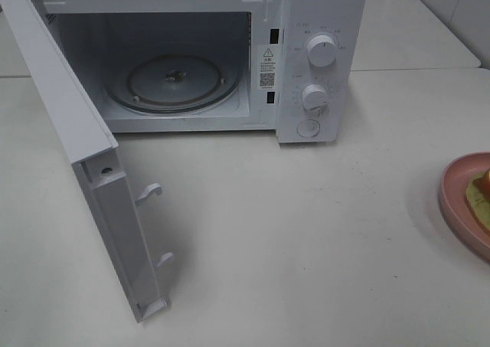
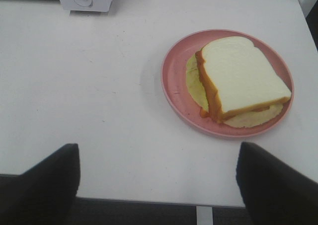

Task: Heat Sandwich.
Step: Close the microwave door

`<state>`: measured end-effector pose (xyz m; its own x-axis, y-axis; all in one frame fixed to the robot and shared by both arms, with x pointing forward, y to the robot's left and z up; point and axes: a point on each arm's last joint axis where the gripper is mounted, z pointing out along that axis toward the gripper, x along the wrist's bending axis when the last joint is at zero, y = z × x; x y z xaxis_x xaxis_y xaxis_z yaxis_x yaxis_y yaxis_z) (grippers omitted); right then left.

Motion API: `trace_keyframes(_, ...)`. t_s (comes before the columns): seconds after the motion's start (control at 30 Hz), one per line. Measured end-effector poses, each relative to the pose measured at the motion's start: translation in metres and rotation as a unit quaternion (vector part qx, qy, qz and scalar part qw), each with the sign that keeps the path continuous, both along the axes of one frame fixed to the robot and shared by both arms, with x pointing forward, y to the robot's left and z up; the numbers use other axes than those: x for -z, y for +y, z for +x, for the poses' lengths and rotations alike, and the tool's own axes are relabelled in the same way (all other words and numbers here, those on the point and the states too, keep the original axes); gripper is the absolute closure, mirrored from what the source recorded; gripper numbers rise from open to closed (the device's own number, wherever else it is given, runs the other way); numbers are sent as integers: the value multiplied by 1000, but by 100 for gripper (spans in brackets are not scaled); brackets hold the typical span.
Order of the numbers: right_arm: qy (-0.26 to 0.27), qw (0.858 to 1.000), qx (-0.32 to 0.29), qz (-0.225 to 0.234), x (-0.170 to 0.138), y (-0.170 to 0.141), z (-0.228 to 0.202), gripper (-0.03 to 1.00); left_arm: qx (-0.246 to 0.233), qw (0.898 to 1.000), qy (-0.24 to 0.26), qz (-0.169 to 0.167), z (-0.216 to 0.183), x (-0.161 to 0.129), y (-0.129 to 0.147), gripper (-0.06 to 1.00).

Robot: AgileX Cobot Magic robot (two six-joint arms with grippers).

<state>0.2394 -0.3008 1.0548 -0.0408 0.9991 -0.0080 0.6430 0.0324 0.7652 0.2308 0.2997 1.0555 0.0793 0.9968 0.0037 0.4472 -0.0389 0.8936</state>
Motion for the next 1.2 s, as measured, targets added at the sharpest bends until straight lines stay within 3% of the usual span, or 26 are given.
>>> trace_keyframes(0.33,-82,996,30,5,8,2,-8,18,0,1000,0,0,0,0,0,-2)
trace_keyframes(1.2,-87,995,41,4,7,2,-8,21,0,1000,0,0,0,0,0,-2)
